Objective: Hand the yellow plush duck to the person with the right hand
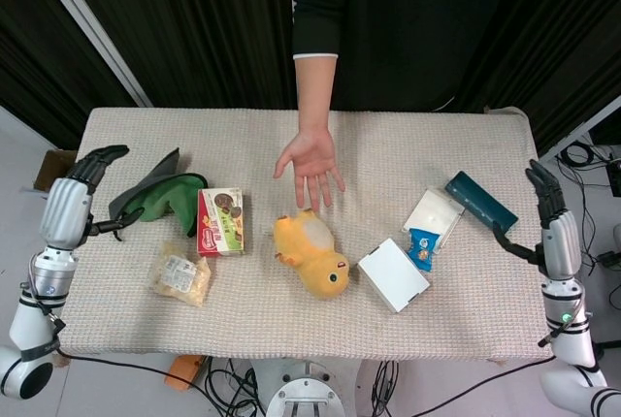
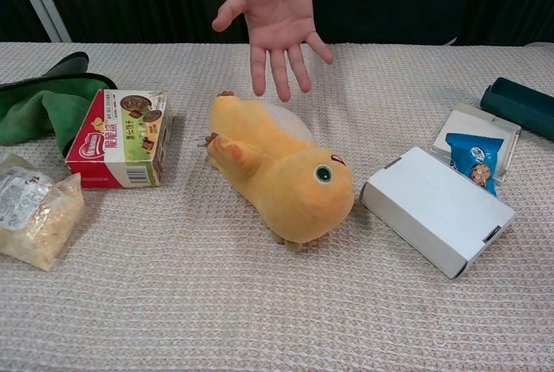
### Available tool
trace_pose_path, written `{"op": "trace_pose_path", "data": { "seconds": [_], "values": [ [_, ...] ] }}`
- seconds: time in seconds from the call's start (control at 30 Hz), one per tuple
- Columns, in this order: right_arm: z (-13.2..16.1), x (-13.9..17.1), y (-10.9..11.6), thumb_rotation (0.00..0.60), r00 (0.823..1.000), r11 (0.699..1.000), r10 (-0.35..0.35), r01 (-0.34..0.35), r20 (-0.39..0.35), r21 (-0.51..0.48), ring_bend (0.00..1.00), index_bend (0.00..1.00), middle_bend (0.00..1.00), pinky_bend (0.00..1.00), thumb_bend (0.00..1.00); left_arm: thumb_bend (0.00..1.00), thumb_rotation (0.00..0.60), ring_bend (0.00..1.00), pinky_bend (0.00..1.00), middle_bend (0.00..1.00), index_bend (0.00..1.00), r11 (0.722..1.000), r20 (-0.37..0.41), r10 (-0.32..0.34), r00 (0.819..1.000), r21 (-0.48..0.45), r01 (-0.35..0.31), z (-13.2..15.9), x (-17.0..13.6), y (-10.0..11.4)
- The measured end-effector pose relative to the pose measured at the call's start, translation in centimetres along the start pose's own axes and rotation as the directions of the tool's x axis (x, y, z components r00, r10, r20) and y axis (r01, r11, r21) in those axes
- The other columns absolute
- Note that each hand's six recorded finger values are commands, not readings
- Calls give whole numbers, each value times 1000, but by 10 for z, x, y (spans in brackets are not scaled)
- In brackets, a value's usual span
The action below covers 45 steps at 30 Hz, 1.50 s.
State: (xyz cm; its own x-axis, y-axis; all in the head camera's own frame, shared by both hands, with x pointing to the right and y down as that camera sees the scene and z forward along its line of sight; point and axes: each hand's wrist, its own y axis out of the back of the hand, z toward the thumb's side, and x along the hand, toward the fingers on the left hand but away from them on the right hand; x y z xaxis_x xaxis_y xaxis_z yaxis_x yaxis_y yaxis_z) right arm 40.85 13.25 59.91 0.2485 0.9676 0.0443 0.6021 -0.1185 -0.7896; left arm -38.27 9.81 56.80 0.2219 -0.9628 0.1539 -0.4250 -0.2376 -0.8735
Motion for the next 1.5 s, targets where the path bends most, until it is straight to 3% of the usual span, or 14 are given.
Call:
{"op": "trace_pose_path", "data": {
  "seconds": [0.17, 0.27, 0.4, 0.53, 0.63, 0.8, 0.97, 1.1, 1.23, 1.37, 1.5],
  "values": [
    [29, -1, -29, 600, 981, 977, 186, -178, -60, 117, 0, 0, 0, 42, 179, 173, 600, 172, 237, 174, 182, 973, -59, -83, 995, 211, 94, -11, -18, -8],
    [51, 1, -54, 600, 949, 941, 304, -285, -83, 184, 0, 0, 0, 30, 157, 173, 600, 172, 237, 173, 182, 958, -110, -117, 987, 249, 142, -24, -36, -14],
    [82, 12, -93, 600, 875, 864, 472, -434, -107, 257, 0, 0, 0, 30, 89, 173, 600, 172, 237, 174, 182, 955, -164, -136, 977, 242, 174, -41, -55, -19],
    [110, 25, -132, 600, 785, 777, 603, -538, -141, 326, 0, 0, 0, 31, 89, 173, 600, 171, 236, 173, 182, 956, -183, -137, 974, 233, 178, -51, -65, -23],
    [125, 28, -153, 600, 761, 763, 627, -558, -166, 326, 0, 0, 0, 32, 89, 173, 599, 172, 237, 173, 182, 957, -185, -138, 973, 227, 179, -54, -69, -25],
    [140, 26, -182, 600, 765, 777, 615, -548, -191, 309, 0, 0, 0, 89, 88, 172, 600, 172, 237, 173, 182, 960, -186, -138, 973, 218, 178, -58, -71, -27],
    [148, 22, -213, 600, 771, 787, 606, -543, -198, 294, 0, 0, 12, 246, 90, 172, 600, 172, 236, 173, 182, 961, -189, -133, 973, 214, 173, -62, -72, -26],
    [149, 22, -229, 600, 775, 789, 603, -541, -192, 293, 61, 10, 107, 412, 122, 172, 599, 171, 237, 173, 182, 963, -192, -129, 973, 208, 169, -64, -72, -24],
    [148, 24, -236, 600, 795, 806, 576, -514, -189, 293, 125, 119, 171, 503, 137, 173, 598, 172, 237, 173, 182, 963, -191, -129, 973, 209, 169, -66, -72, -24],
    [148, 26, -246, 600, 796, 807, 575, -513, -189, 293, 157, 225, 206, 526, 147, 173, 599, 172, 237, 173, 182, 964, -189, -125, 974, 211, 164, -66, -72, -24],
    [148, 27, -252, 600, 801, 809, 571, -510, -182, 294, 258, 406, 334, 610, 170, 173, 598, 171, 236, 173, 182, 965, -188, -120, 975, 210, 159, -67, -72, -22]
  ]
}}
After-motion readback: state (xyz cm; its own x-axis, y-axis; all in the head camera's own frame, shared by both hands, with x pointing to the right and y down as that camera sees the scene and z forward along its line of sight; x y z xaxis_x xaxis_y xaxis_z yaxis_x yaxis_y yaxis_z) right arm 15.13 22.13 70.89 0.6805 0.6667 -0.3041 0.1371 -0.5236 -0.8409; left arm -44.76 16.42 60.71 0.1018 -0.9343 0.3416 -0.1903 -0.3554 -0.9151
